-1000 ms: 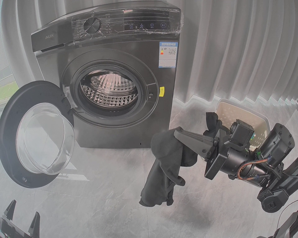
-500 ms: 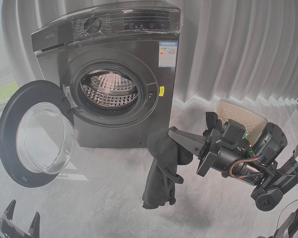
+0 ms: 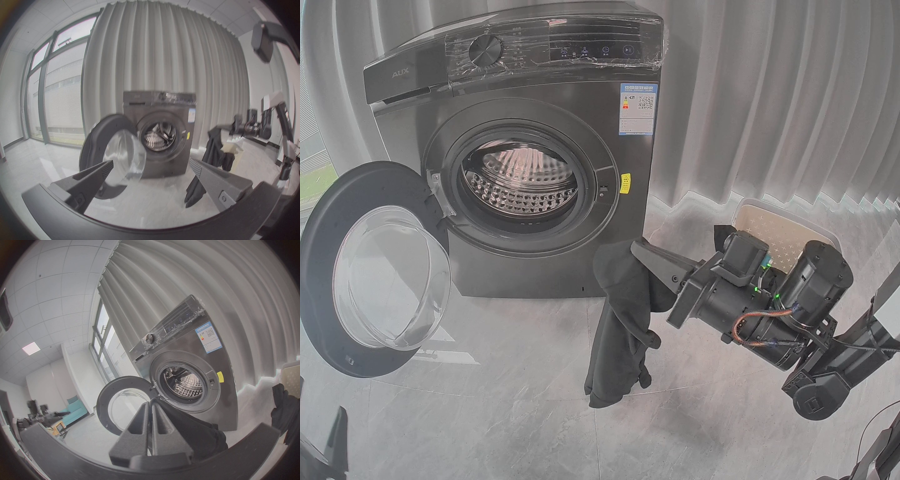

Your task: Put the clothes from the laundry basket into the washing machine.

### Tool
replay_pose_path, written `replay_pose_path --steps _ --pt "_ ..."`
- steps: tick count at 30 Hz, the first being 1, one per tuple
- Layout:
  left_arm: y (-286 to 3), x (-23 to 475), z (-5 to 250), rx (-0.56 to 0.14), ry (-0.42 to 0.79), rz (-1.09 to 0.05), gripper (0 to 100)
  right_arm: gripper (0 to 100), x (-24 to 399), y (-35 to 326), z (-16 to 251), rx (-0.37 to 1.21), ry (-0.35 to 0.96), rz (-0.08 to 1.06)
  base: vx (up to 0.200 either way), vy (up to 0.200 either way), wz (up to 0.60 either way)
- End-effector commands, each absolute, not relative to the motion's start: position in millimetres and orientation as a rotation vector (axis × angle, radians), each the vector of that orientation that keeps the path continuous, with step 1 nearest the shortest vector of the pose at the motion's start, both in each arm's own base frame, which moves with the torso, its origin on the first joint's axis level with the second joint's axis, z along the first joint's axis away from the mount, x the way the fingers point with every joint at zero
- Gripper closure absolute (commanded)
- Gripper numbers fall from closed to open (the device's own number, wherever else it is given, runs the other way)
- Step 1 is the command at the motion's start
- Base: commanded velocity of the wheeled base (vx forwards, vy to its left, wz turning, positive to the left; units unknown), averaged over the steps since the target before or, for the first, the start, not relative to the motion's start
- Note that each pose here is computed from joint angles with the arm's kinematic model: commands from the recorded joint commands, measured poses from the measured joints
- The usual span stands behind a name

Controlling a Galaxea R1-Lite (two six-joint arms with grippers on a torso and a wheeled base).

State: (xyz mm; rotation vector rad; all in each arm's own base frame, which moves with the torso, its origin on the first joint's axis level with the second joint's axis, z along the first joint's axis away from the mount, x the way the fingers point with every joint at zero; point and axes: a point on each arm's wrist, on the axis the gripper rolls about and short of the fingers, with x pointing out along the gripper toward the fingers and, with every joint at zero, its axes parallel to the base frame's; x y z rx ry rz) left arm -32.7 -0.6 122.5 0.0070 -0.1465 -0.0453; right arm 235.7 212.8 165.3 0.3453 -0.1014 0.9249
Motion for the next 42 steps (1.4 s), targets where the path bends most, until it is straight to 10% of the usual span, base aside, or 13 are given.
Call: replay_pose_path --steps 1,16,42 --pt "-4 -4 176 0.013 -0.038 -0.210 0 100 252 225 179 0.420 -0.122 0.816 0.000 0.000 0.00" --pt "-44 129 181 0.080 0.171 -0.550 0 100 243 246 200 0.501 -0.144 0.945 0.000 0.000 0.00" --pt "-115 204 123 0.074 0.287 -0.713 0 100 241 249 204 0.510 -0.162 0.966 0.000 0.000 0.00"
